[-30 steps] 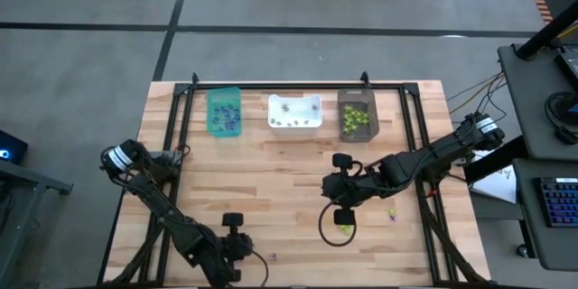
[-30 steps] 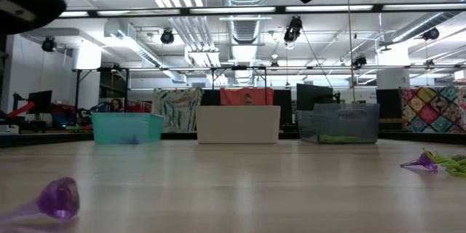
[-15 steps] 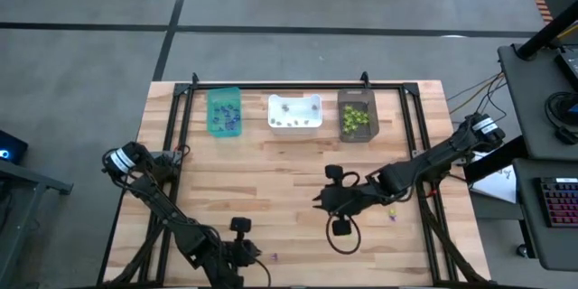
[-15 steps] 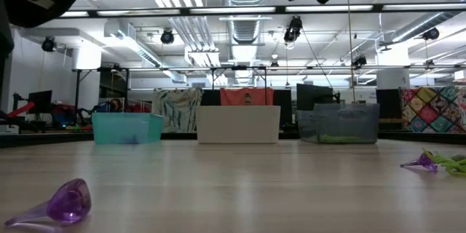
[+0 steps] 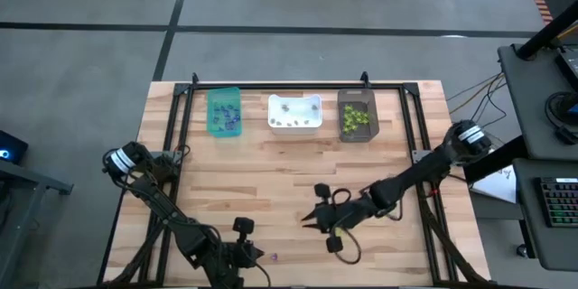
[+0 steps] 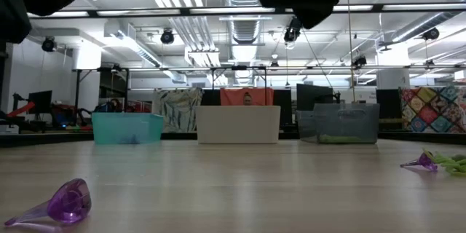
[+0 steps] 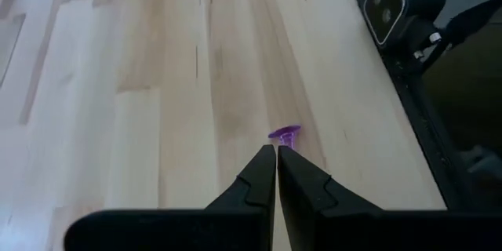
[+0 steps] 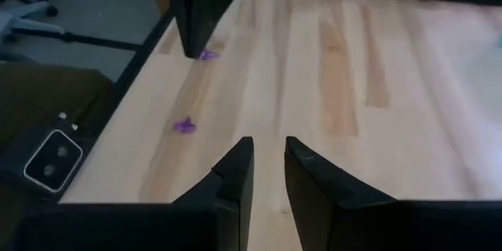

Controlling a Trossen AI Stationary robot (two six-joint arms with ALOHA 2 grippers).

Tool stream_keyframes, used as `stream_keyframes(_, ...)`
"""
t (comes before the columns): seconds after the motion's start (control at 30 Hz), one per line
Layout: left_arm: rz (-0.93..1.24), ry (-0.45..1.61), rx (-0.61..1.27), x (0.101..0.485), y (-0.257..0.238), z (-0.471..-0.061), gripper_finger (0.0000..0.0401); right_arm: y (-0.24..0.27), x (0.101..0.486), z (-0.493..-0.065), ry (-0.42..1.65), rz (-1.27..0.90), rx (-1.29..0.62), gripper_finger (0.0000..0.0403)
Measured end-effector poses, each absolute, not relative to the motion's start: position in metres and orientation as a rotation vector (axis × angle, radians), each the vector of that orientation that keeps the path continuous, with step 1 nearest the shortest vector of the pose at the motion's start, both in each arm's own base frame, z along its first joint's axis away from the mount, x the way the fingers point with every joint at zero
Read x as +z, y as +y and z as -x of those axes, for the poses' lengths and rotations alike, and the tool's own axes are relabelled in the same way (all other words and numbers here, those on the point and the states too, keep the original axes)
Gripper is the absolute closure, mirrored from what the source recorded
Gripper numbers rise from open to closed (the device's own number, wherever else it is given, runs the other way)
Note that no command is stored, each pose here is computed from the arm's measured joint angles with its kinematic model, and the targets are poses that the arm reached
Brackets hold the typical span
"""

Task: Sort Halloween decoration
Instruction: Put the purple witch hat toy into the light blue bin

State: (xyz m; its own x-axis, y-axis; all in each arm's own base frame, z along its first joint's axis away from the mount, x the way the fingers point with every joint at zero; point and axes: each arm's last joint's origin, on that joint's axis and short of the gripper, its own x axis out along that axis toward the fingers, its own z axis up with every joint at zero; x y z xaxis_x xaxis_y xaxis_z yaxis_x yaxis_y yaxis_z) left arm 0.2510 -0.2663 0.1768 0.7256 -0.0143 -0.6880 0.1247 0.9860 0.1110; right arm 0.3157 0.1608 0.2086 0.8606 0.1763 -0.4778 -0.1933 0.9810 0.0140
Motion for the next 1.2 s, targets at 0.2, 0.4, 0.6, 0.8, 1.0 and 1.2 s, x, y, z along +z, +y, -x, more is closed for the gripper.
stream_keyframes(0.2,-0.148,0.706,-0.102,0.175,-0.270,-0.258,0.0401,0.181,0.198,-0.337,0.540,0.031,0.201,0.0350)
stream_keyframes(0.4,-0.140,0.658,-0.132,0.157,-0.281,-0.267,0.0401,0.208,0.201,-0.349,0.556,0.030,0.237,0.0356)
stream_keyframes(0.6,-0.134,0.650,-0.145,0.138,-0.288,-0.273,0.0401,0.228,0.197,-0.350,0.572,0.009,0.262,0.0355)
stream_keyframes(0.8,-0.119,0.682,-0.129,0.118,-0.290,-0.273,0.0401,0.242,0.199,-0.345,0.562,-0.029,0.278,0.0355)
stream_keyframes(1.0,-0.111,0.699,-0.134,0.108,-0.292,-0.274,0.0401,0.247,0.202,-0.341,0.557,-0.035,0.292,0.0355)
stream_keyframes(1.2,-0.117,0.701,-0.098,0.103,-0.289,-0.276,0.0401,0.247,0.203,-0.341,0.555,-0.047,0.289,0.0355)
